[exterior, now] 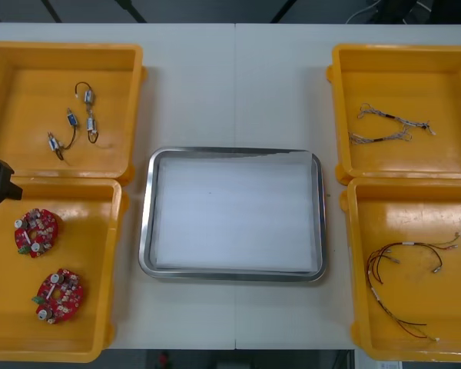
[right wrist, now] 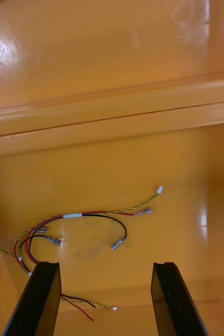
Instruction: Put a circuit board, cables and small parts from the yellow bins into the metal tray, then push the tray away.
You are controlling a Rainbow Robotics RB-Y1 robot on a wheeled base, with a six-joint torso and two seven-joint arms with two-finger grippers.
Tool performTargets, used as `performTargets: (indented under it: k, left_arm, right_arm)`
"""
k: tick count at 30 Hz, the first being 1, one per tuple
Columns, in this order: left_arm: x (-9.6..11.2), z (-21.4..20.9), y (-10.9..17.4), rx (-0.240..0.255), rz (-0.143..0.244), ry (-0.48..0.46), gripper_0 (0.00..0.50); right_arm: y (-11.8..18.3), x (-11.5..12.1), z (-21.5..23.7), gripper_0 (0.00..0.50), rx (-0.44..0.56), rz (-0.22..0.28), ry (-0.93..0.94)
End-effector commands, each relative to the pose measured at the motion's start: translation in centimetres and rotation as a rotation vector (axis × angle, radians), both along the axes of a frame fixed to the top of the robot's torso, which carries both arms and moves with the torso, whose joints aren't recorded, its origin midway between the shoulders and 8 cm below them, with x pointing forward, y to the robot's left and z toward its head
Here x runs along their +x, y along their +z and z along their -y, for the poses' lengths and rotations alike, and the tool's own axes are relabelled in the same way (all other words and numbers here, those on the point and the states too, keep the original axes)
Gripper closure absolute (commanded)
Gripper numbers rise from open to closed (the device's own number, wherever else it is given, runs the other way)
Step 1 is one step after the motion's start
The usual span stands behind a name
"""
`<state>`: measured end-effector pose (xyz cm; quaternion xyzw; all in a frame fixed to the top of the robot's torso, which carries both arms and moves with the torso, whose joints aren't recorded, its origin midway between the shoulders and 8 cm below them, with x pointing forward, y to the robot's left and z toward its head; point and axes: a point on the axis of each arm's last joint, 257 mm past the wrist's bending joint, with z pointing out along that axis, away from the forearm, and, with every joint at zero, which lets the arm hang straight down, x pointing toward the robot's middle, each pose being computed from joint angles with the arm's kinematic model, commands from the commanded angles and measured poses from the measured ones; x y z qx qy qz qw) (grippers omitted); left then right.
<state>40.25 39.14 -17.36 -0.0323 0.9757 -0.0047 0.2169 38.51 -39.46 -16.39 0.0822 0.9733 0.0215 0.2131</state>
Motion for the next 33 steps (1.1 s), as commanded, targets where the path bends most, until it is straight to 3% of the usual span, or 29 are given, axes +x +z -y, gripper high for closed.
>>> performTargets:
  k: [1, 33]
  left_arm:
    - [-0.04, -1.38, 1.20, 0.068, 0.016, -0.031, 0.000]
    - [-0.04, -1.38, 1.20, 0.068, 0.016, -0.031, 0.000]
  right_arm:
    - [0.15, -0.13, 0.47, 0.000, -0.005, 0.005, -0.007]
    - [0.15, -0.13, 0.47, 0.000, -0.005, 0.005, -0.007]
